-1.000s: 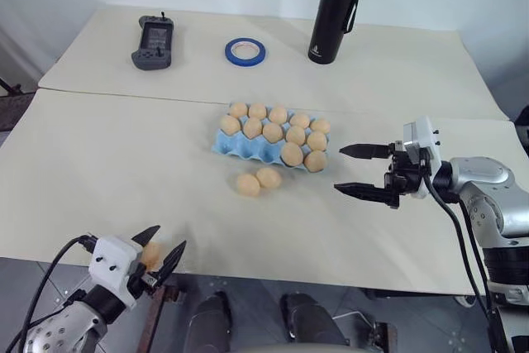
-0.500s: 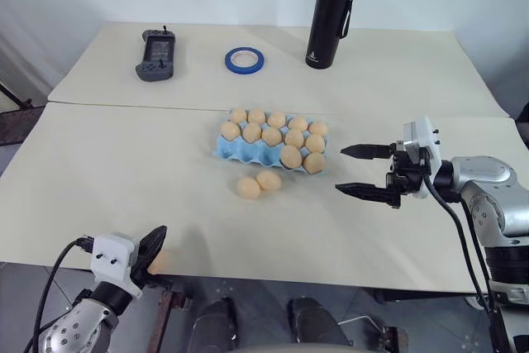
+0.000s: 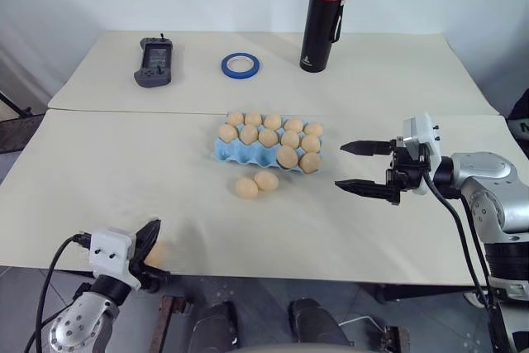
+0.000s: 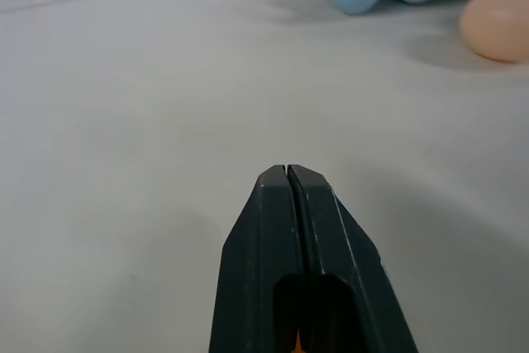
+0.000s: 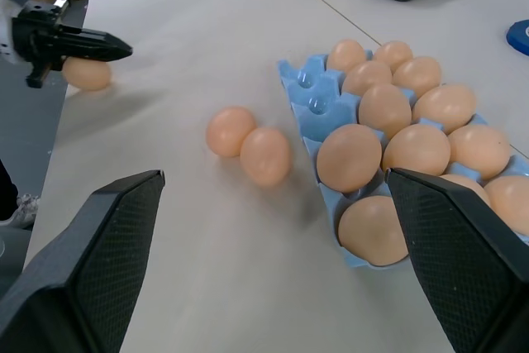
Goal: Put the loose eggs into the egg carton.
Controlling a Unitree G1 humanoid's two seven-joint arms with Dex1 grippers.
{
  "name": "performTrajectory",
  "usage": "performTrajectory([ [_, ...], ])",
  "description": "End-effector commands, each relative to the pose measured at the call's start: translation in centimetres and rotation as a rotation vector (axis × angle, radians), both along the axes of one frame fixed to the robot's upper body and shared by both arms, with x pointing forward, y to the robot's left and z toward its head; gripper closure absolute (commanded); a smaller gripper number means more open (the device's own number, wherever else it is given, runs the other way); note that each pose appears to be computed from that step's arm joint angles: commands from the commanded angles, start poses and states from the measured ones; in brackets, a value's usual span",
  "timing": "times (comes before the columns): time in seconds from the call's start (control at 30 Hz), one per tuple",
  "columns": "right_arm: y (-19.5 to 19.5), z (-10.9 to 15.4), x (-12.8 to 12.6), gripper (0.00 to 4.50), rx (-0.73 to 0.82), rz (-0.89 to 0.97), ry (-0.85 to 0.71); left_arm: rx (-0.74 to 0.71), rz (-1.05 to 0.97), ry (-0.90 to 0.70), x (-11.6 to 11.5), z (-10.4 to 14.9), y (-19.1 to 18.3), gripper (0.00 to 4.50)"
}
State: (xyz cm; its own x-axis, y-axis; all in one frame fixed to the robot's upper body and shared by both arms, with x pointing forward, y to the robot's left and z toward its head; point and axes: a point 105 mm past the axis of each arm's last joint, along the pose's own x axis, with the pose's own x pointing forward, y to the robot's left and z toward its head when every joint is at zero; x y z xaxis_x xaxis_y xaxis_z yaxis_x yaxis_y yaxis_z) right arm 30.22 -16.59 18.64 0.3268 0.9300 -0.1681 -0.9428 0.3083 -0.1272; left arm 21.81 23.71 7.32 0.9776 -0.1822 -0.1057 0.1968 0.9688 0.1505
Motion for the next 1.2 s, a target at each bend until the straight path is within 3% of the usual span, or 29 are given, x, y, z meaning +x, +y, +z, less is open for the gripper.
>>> performTrajectory([
  [0.03, 0.0, 0.7, 0.1, 0.0, -0.01, 0.004, -0.032, 0.012, 0.048, 0.102, 0.4, -3.1, 1.4, 4.49],
  [0.53, 0.5, 0.6, 0.5, 0.0, -0.006, 0.012, -0.045, 0.096, -0.017, -0.123, 8.9, 1.2, 2.8, 4.49],
  [0.83, 0.3, 0.7, 0.4, 0.0, -0.004, 0.002, -0.055, 0.047, -0.058, -0.199, 10.1, 5.1, 3.1, 4.49],
  [0.97, 0.3, 0.6, 0.4, 0.0, -0.002, -0.003, -0.051, 0.043, -0.087, -0.191, 9.2, 7.4, 3.9, 3.63],
  [1.2, 0.7, 0.4, 0.6, 0.0, 0.006, -0.002, -0.049, 0.035, -0.079, -0.234, 8.3, 11.2, 4.2, 1.39],
])
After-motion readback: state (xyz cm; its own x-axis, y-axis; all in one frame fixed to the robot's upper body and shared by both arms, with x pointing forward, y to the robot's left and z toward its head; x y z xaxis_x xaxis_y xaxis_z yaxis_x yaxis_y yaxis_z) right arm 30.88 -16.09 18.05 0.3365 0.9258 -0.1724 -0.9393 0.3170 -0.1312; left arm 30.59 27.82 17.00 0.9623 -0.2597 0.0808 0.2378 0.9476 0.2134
